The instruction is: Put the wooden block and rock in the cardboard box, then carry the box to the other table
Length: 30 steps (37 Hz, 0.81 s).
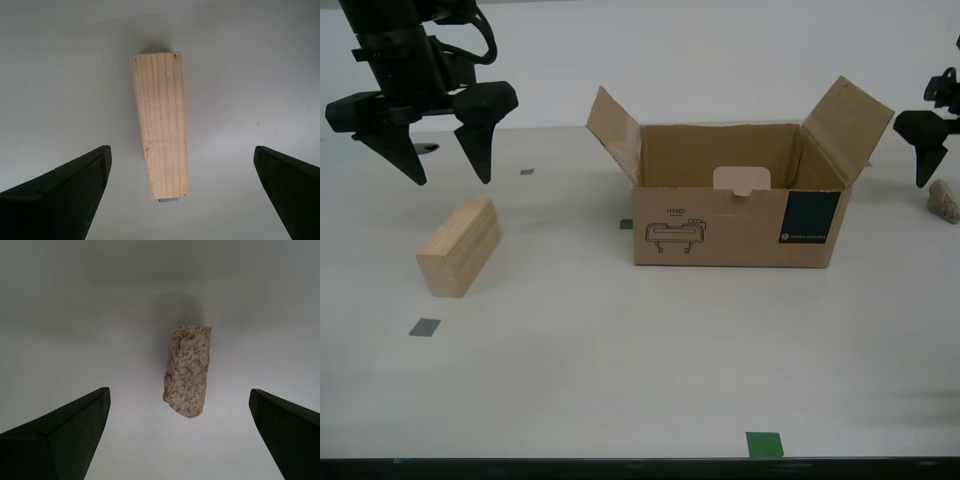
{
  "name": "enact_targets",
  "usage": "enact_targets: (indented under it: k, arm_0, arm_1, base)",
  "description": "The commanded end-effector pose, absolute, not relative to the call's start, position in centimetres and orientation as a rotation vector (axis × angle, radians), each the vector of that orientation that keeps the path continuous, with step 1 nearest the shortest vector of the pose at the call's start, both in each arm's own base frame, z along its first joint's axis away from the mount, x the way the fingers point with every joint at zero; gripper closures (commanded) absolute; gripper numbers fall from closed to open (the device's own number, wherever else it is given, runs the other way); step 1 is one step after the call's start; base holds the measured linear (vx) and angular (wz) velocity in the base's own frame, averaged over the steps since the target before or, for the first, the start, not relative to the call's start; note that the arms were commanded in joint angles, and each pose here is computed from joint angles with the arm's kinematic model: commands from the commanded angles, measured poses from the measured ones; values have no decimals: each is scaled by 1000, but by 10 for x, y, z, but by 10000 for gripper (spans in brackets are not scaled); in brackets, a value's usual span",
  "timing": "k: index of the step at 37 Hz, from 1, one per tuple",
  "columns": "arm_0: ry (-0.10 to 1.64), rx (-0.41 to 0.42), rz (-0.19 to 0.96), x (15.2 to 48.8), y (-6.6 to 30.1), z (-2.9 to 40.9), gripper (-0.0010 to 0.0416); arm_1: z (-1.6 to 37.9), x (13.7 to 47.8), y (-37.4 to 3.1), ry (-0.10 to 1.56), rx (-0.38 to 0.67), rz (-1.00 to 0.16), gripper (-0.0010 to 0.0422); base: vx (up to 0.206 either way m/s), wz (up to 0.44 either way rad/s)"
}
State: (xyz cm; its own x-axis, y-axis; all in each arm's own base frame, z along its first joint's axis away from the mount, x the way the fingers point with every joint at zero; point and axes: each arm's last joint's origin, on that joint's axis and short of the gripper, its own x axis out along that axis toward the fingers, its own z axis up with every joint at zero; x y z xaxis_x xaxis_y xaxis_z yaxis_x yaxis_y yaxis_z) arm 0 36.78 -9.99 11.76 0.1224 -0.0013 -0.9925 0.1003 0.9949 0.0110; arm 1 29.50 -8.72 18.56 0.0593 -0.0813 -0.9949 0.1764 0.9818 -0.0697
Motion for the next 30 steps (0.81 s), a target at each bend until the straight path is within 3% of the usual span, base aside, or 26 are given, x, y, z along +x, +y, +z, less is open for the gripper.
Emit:
enact_targets:
  k: [1, 30]
  arm_0:
    - [1450, 79, -77, 369, -100, 114, 19]
    - [1435, 36, -86, 379, -104, 90, 19]
  arm_1:
    - [186, 295, -87, 1502, 82, -198, 23]
    - [170, 285, -85, 1541, 88, -192, 23]
  base:
    - [0, 0]
    - [0, 0]
